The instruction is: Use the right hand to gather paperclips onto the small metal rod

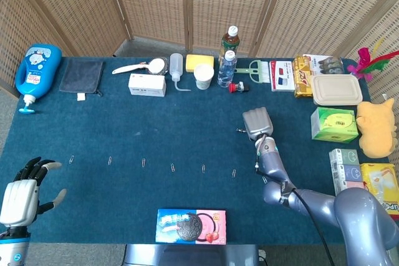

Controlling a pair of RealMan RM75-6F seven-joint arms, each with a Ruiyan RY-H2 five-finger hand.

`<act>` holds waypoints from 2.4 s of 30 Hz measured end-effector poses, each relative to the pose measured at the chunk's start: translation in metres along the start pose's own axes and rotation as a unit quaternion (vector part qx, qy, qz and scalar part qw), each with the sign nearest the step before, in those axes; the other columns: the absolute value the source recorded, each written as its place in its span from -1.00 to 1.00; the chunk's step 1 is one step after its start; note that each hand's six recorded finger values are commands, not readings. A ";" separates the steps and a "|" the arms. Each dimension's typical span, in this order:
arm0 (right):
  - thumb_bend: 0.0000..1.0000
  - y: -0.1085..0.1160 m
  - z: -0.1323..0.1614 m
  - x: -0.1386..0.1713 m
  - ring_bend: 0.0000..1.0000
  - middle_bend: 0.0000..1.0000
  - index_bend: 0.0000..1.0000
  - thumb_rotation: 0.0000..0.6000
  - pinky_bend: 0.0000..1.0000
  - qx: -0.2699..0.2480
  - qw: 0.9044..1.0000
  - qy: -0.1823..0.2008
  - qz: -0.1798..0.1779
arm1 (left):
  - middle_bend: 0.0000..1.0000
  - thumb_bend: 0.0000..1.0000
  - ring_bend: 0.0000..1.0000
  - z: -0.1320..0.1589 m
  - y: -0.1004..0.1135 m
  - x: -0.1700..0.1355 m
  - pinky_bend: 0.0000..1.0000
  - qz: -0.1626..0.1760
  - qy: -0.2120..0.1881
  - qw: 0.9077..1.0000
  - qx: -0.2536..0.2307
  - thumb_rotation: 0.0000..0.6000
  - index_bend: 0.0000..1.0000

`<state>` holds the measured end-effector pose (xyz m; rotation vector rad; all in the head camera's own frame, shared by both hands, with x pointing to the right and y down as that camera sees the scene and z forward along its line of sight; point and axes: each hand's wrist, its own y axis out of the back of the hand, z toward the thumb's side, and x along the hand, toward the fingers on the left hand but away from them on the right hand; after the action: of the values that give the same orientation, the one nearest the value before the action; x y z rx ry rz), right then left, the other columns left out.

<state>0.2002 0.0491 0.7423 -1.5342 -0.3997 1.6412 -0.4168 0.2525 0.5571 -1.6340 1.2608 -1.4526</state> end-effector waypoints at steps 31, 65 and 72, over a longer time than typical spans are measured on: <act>-0.41 -0.005 -0.010 -0.004 0.54 0.41 0.04 1.00 0.03 0.028 0.999 -0.015 -0.003 | -0.47 -0.23 -0.74 -0.004 -0.001 -0.001 -0.55 -0.001 0.004 1.000 0.000 1.00 -0.42; -0.39 -0.013 -0.006 -0.010 0.54 0.41 0.06 1.00 0.03 0.030 0.999 -0.025 0.019 | -0.48 -0.22 -0.74 -0.006 -0.002 -0.002 -0.55 -0.002 0.006 1.000 0.000 1.00 -0.43; -0.38 -0.012 -0.004 -0.011 0.54 0.41 0.06 1.00 0.03 0.031 0.999 -0.031 0.027 | -0.49 -0.23 -0.75 -0.008 -0.002 -0.003 -0.55 -0.003 0.009 1.000 0.000 1.00 -0.43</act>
<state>0.2070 0.0466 0.7578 -1.4624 -0.3397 1.7311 -0.4242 0.2568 0.5598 -1.6279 1.2667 -1.4741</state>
